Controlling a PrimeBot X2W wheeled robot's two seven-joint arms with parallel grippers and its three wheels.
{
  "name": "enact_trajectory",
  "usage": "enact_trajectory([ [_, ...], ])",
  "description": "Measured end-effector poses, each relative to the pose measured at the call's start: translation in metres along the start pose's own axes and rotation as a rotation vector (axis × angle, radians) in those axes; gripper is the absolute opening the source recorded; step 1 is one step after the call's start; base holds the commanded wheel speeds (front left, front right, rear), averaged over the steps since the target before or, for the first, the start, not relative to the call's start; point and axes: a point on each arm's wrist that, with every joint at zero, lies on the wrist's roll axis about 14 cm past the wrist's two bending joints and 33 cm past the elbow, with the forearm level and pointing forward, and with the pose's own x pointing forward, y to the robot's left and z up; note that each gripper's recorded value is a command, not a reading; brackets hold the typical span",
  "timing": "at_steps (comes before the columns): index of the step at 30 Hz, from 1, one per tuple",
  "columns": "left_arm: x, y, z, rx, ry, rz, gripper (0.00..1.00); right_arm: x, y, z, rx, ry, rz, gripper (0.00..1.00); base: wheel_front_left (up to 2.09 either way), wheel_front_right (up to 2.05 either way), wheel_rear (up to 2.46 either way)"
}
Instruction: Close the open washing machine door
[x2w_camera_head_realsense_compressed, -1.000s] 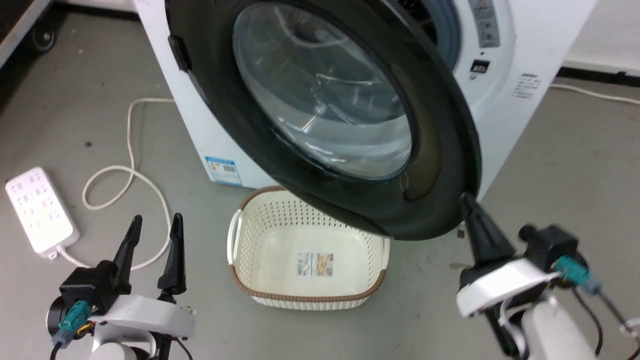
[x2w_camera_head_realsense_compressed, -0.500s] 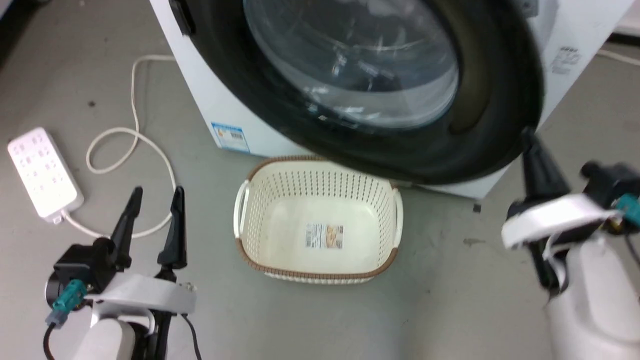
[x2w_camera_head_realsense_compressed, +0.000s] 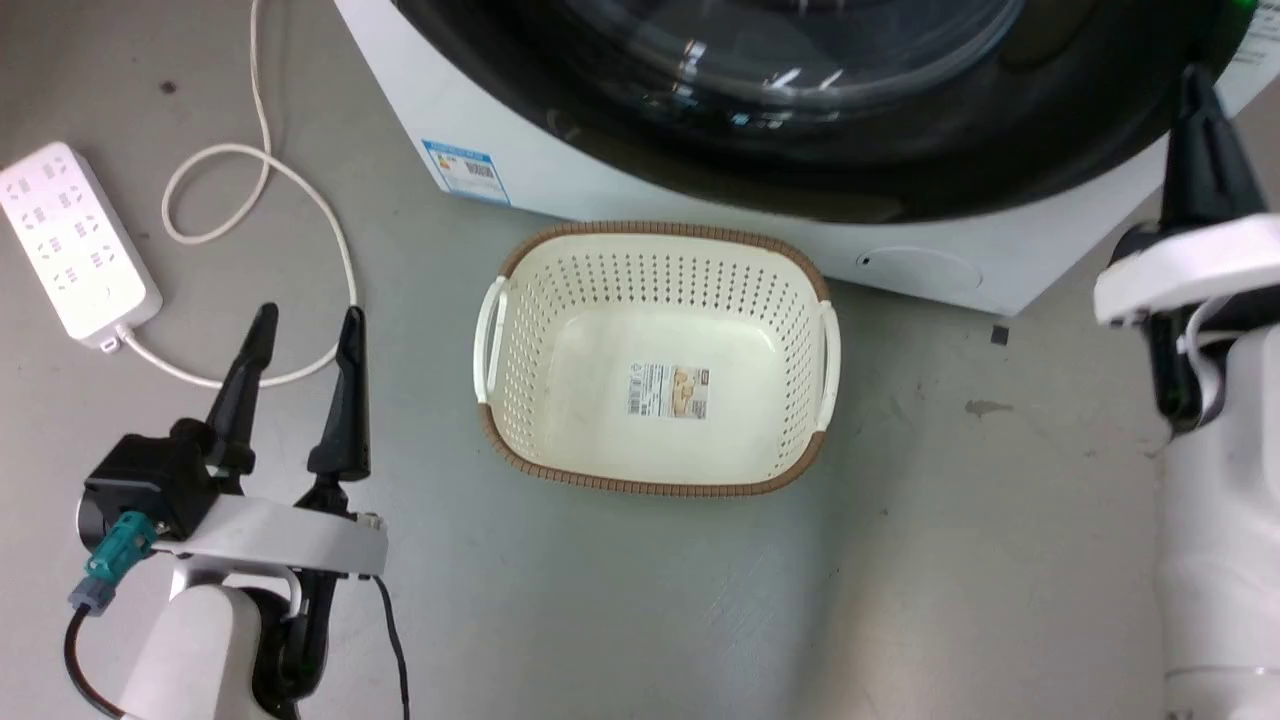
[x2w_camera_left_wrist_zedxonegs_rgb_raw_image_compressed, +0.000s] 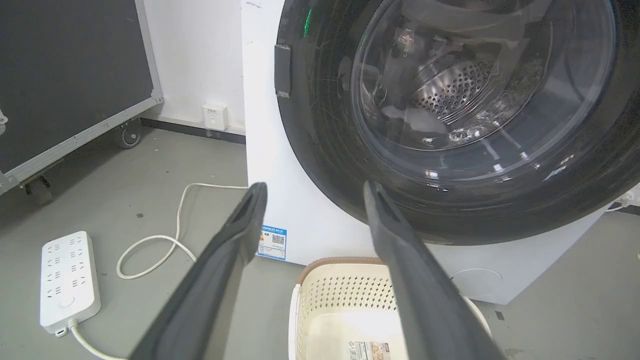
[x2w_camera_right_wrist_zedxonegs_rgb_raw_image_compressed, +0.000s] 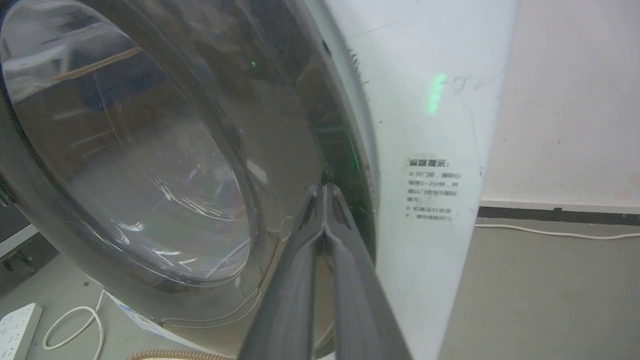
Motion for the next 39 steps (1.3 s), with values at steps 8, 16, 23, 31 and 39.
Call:
enact_trajectory([
  [8,0.004,0.004,-0.011,0.003,0.020,0.001,1.00,0.019,-0.002,0.000,0.009,-0.013,-0.016,0.00,0.00,0.00,0.00],
  [16,0.006,0.002,-0.003,0.006,-0.001,-0.001,1.00,0.018,0.005,0.036,0.025,-0.099,0.007,0.00,0.00,0.00,0.00],
  [23,-0.010,-0.009,0.014,0.003,-0.036,-0.008,1.00,-0.034,-0.001,0.081,0.017,-0.194,0.022,0.00,0.00,0.00,0.00],
  [31,-0.030,-0.035,0.029,-0.019,-0.069,-0.034,1.00,-0.122,-0.024,0.077,-0.010,-0.152,-0.011,0.00,0.00,0.00,0.00],
  [39,-0.042,-0.057,0.041,-0.031,-0.096,-0.066,1.00,-0.189,-0.043,0.062,0.008,-0.098,-0.062,0.00,0.00,0.00,0.00],
])
